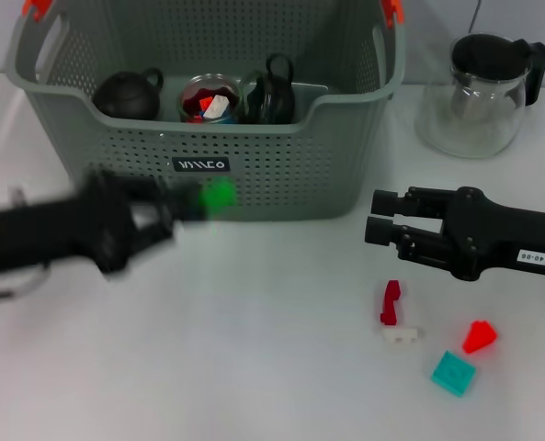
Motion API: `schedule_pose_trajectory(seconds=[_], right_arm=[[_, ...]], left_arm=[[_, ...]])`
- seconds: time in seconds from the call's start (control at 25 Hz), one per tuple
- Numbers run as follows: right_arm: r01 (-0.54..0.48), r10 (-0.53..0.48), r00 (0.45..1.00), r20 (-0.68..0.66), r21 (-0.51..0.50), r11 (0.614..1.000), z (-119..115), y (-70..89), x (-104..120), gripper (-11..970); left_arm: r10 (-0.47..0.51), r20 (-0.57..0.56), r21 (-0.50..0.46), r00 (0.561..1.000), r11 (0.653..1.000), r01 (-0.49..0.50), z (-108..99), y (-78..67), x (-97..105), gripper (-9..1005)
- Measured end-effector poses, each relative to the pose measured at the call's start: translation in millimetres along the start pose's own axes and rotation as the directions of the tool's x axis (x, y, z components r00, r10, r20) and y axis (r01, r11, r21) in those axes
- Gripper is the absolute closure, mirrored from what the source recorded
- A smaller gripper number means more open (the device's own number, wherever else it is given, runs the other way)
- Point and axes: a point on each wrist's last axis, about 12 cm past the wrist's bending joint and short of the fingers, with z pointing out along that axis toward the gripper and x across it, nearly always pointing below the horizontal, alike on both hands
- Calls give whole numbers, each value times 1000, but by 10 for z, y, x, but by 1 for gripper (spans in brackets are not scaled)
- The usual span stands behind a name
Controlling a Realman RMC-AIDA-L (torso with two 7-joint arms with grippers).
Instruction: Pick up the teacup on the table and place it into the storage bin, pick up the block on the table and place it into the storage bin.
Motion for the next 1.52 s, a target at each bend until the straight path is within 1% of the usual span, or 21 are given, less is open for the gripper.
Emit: schedule_pose_trajectory(seconds=[0.04,0.12,0.2,0.32,0.36,0.4,0.48,0.56,0.6,0.64,0.68,0.72,0.8,0.92,1.12,1.2,1.28,1.36,1.4,1.44,1.52], right_arm=[[0,0,1000,0,0,1000,1,0,1,459],[-1,1,1000,0,1,1000,0,0,3,459],[0,0,1000,0,6,1000,-1,-5,4,459],[-1,1,1000,0,10,1000,-3,-9,5,459],[-2,2,1000,-1,10,1000,-5,-10,5,459],[-1,1,1000,-1,11,1000,-5,-10,5,459],[1,-1,1000,1,11,1000,-3,-10,5,458],[3,-4,1000,5,13,1000,-1,-11,2,458],[4,-4,1000,7,14,1000,-1,-12,1,458],[5,-5,1000,8,14,1000,0,-13,-1,458],[5,-5,1000,8,14,1000,3,-14,-4,458],[6,-6,1000,7,13,1000,6,-15,-7,458],[8,-8,1000,6,10,1000,17,-17,-14,458],[9,-9,1000,6,8,1000,27,-17,-19,457],[8,-8,1000,3,9,1000,23,-16,-13,457],[5,-5,1000,4,10,1000,16,-14,-5,457],[4,-4,1000,6,13,1000,8,-10,3,456],[4,-4,1000,7,14,1000,3,-9,7,456],[4,-4,1000,7,15,1000,1,-9,8,456],[3,-3,1000,7,15,1000,1,-9,10,456],[3,-3,1000,6,15,1000,-3,-9,12,456]], left_arm=[[-11,47,-23,999,1000,12,-59,69,-123,786],[-16,88,-51,996,998,21,-88,152,-256,783],[-17,117,-92,993,995,28,-90,293,-463,781],[-40,80,-159,996,986,52,11,550,-763,777],[-93,31,-232,995,968,98,119,744,-914,775],[-93,31,-232,995,968,98,119,744,-914,774],[-162,-4,-318,987,936,152,244,924,-1004,771],[-209,-38,-394,977,902,178,351,1055,-1030,769],[-220,-58,-414,974,893,177,397,1090,-1031,767],[-233,-94,-431,968,886,171,466,1121,-1018,766],[-266,-152,-475,952,864,166,582,1183,-994,765],[-266,-152,-475,952,864,166,582,1183,-994,763],[-282,-206,-501,937,853,146,682,1212,-963,761],[-270,-258,-501,928,858,110,806,1203,-927,757],[-241,-234,-506,942,858,94,811,1180,-972,750],[-234,-205,-500,950,860,103,744,1139,-995,649],[-232,-147,-476,961,869,137,606,1052,-990,548],[-213,-68,-420,975,892,165,435,931,-964,447],[-180,-4,-362,984,917,166,285,814,-918,396],[-156,31,-314,987,936,158,205,729,-882,345],[-82,93,-213,992,972,100,-1,500,-737,346]])
